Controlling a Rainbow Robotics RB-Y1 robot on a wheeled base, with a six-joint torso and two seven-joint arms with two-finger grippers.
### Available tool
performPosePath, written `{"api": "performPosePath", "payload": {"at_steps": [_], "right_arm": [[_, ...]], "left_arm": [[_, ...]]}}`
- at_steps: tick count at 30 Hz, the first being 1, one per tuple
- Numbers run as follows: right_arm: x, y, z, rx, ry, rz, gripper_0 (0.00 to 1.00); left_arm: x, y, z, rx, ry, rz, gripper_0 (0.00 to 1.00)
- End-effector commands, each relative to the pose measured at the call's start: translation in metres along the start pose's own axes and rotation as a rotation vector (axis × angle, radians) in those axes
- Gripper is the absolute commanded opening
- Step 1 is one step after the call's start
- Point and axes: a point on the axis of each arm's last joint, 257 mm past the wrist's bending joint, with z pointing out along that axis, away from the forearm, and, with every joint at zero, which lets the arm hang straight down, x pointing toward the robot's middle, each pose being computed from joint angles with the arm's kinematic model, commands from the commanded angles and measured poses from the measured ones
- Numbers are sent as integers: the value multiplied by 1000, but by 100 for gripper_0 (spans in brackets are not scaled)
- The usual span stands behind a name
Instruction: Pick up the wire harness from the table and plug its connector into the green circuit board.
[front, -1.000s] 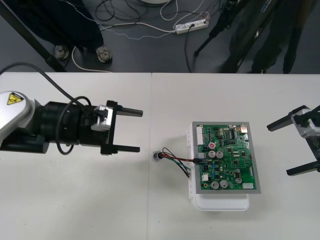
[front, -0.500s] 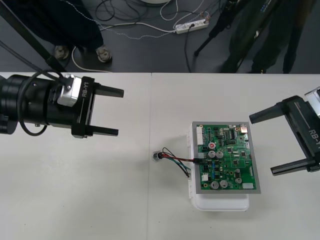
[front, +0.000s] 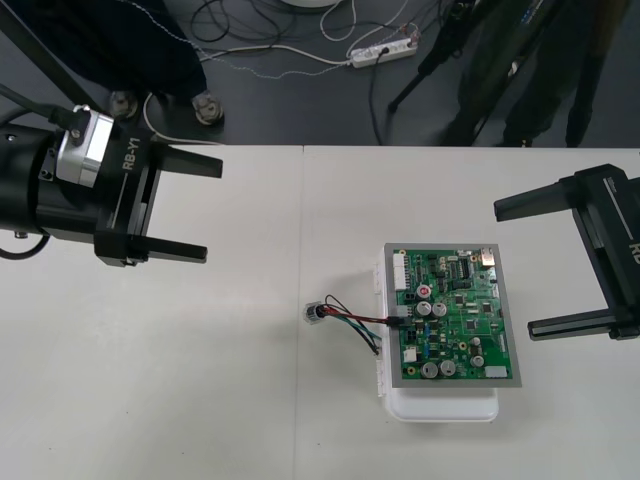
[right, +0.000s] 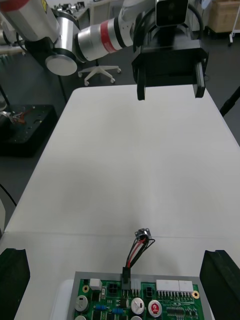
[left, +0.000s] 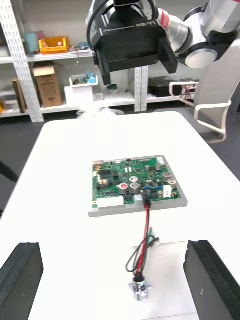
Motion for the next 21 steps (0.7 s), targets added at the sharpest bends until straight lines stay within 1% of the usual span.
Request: {"api": "performPosePath", "payload": {"at_steps": [1,6,8,21], "right_arm": [[-4,6,-2,49,71,31,100],[-6,0,-1,97,75,89,100],[-5,-3,-3,117,86,80,100],[0,-5,-1,126,110,75,100]], "left_arm": [[-19,-4,-12,-11,10,-47,83],[-18,-2,-15,-21,26,-46,83],[-16,0,-17,-33,42,-39,83],[-16,0,-17,-33,42,-39,83]]}}
